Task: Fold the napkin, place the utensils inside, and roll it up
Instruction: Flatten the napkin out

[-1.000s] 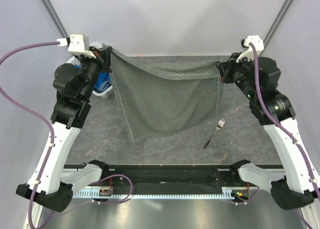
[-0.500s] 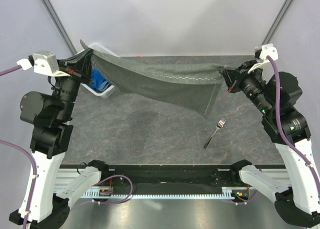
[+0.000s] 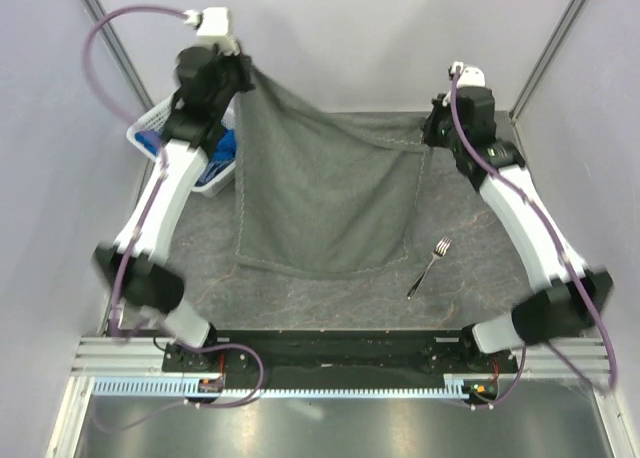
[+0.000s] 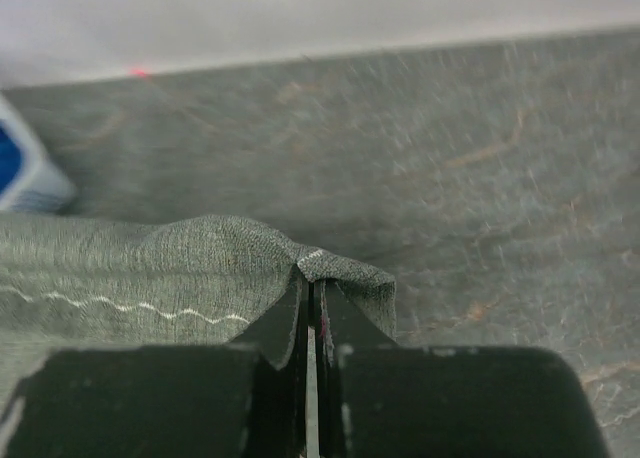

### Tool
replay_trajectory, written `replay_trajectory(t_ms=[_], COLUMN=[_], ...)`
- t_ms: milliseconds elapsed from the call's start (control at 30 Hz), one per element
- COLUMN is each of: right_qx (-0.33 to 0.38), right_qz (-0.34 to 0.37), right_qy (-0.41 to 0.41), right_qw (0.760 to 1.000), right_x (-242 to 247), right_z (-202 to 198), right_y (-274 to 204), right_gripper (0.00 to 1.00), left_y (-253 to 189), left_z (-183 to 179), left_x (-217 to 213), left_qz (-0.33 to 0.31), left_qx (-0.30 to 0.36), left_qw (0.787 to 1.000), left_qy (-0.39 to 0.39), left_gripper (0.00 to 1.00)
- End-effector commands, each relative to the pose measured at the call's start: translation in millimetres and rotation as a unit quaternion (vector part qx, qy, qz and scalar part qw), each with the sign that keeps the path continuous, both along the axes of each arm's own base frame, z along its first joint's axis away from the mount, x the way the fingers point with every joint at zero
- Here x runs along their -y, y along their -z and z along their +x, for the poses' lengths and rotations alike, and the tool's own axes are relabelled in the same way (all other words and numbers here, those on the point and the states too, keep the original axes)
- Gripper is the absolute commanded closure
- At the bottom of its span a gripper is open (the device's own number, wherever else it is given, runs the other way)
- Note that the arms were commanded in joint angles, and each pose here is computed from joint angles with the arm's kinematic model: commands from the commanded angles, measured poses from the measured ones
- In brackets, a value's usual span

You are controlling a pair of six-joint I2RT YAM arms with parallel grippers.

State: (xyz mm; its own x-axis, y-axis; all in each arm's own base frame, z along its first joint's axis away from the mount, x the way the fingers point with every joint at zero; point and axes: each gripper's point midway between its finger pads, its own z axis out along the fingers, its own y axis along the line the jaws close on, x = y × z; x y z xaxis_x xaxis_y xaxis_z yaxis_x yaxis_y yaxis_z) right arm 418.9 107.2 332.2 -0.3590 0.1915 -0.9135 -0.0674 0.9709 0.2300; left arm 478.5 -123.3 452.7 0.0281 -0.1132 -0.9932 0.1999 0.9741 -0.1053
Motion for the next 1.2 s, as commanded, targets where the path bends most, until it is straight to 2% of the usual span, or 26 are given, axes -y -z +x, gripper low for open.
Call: replay_trajectory(t_ms=[0,33,67,100,133,167,200,267,300,333,367,400,467,633,700,733,800,900,1033,1167], right_qx=[-0.031,-0.059,-0.075,-0.075,-0.121,-0.133,-0.147,-0.151,-0.156,-0.151,-0.140,-0.139,-0.127,-0.169,-0.187,-0.192,-0.205,-0.216,-0.224,-0.233], right_qz=[0.015,0.028,0.038,0.067,0.089,0.105,0.128,0.139,0.141,0.137,0.131,0.129,0.131,0.144,0.149,0.152,0.157,0.158,0.157,0.159], right_qy=[0.058,0.072,0.069,0.044,0.040,0.018,-0.003,-0.023,-0.033,-0.036,-0.039,-0.037,-0.038,-0.032,-0.029,-0.030,-0.022,-0.014,-0.011,-0.004], right_qw=[0.998,0.995,0.994,0.994,0.988,0.985,0.981,0.978,0.977,0.978,0.981,0.981,0.983,0.975,0.971,0.969,0.966,0.964,0.962,0.959], right_x=[35,49,54,57,58,53,61,59,58,58,58,59,58,55,55,53,54,56,57,58], right_z=[73,101,115,132,149,156,168,173,171,168,168,158,152,129,128,128,131,134,139,146], right_y=[39,66,82,79,125,138,156,164,169,165,161,159,155,190,209,213,228,242,257,273], right_gripper=[1.00,1.00,1.00,1.00,0.92,0.68,0.57,0.43,0.40,0.33,0.29,0.23,0.21,0.21,0.21,0.21,0.22,0.24,0.28,0.32], left_y=[31,88,99,75,117,116,117,108,118,118,99,115,111,131,163,164,208,253,311,338], left_z=[82,119,131,134,153,155,154,147,146,140,131,126,115,74,44,37,9,-14,-40,-55], left_x=[8,19,24,36,47,54,65,72,78,86,84,90,95,134,153,161,173,177,172,167], left_qz=[0.024,0.034,0.034,0.028,0.031,0.029,0.029,0.051,0.062,0.073,0.083,0.088,0.081,0.051,0.025,0.009,-0.015,-0.047,-0.050,-0.053], left_qx=[-0.041,-0.091,-0.104,-0.085,-0.117,-0.115,-0.112,-0.095,-0.095,-0.090,-0.069,-0.083,-0.080,-0.111,-0.148,-0.139,-0.191,-0.242,-0.294,-0.315], left_qw=[0.999,0.995,0.994,0.995,0.991,0.990,0.989,0.989,0.988,0.987,0.988,0.986,0.986,0.980,0.972,0.972,0.960,0.948,0.932,0.925], left_qy=[0.002,0.008,0.015,0.044,0.061,0.074,0.088,0.097,0.100,0.108,0.106,0.114,0.122,0.159,0.179,0.191,0.203,0.202,0.205,0.207], left_gripper=[0.98,0.96,0.83,0.65,0.29,0.18,0.06,0.03,0.02,0.02,0.02,0.01,0.01,0.02,0.02,0.02,0.02,0.02,0.03,0.03])
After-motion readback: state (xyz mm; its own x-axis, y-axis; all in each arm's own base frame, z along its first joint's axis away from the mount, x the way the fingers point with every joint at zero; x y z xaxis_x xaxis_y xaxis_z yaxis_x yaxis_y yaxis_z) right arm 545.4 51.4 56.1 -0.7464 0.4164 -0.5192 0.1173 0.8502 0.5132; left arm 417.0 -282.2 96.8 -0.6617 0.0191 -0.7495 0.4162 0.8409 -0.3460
